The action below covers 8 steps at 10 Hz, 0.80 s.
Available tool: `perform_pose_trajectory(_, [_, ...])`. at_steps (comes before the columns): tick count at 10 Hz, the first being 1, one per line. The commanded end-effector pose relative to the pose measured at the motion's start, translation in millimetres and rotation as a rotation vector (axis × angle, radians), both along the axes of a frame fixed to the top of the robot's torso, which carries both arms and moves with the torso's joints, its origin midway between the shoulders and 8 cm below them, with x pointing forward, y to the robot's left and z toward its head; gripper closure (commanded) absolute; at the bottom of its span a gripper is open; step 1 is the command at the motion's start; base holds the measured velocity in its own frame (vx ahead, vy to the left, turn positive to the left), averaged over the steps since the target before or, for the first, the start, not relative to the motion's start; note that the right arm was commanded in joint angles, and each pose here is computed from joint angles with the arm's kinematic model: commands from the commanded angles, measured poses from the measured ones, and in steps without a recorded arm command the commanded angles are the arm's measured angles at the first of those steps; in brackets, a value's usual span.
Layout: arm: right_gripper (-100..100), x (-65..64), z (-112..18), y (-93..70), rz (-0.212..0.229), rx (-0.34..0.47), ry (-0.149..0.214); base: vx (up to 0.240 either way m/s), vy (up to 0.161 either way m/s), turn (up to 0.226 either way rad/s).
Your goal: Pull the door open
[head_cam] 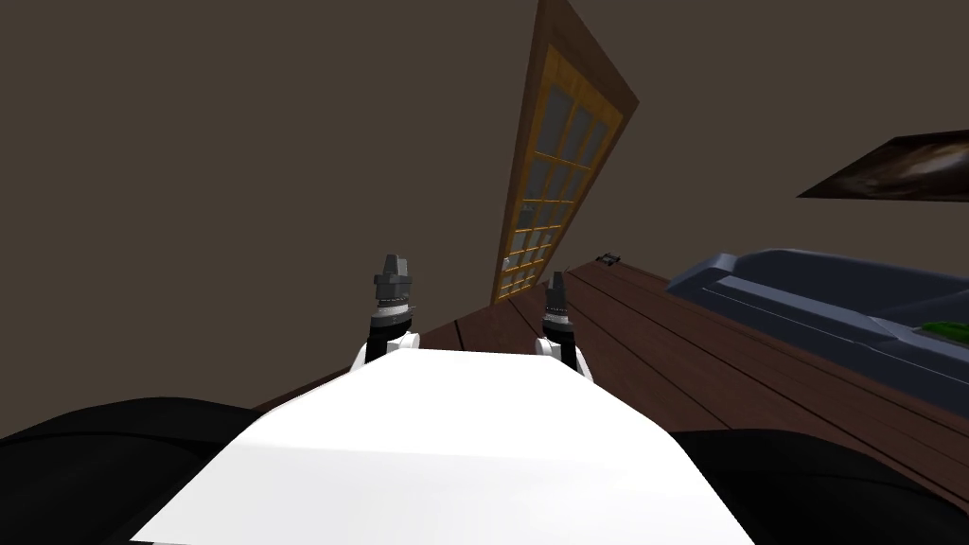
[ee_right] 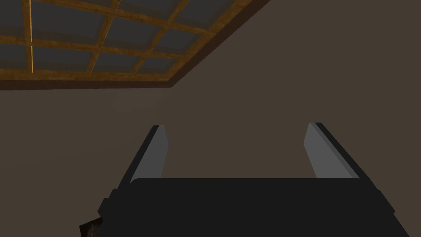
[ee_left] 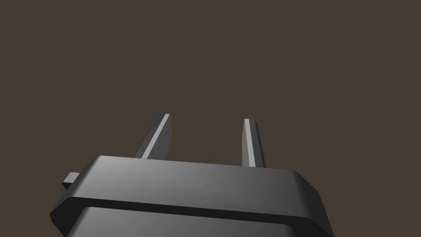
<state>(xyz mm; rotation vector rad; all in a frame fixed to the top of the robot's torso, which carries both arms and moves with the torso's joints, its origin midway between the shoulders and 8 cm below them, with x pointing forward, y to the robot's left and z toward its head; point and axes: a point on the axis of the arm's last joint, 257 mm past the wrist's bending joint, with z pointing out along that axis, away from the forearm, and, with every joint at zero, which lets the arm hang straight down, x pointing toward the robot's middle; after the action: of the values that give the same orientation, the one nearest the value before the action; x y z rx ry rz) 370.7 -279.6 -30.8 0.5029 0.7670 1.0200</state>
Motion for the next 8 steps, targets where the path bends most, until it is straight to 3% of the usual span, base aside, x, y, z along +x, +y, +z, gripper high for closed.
perform_pose_trajectory(1, [-100, 6.4, -13.5, 2.0, -0.015, -0.037, 0.022, 0.086, -0.032, 0.049])
perform_pose_trajectory(3, [-100, 10.5, -22.3, 2.4, -0.024, -0.059, 0.036, 0.074, -0.027, 0.028])
perform_pose_trajectory(7, [-100, 25.8, -56.5, 4.5, -0.056, -0.157, 0.087, 0.085, -0.033, 0.045])
perform_pose_trajectory(8, [-100, 26.5, -59.9, 4.0, -0.056, -0.156, 0.094, 0.062, -0.025, 0.018])
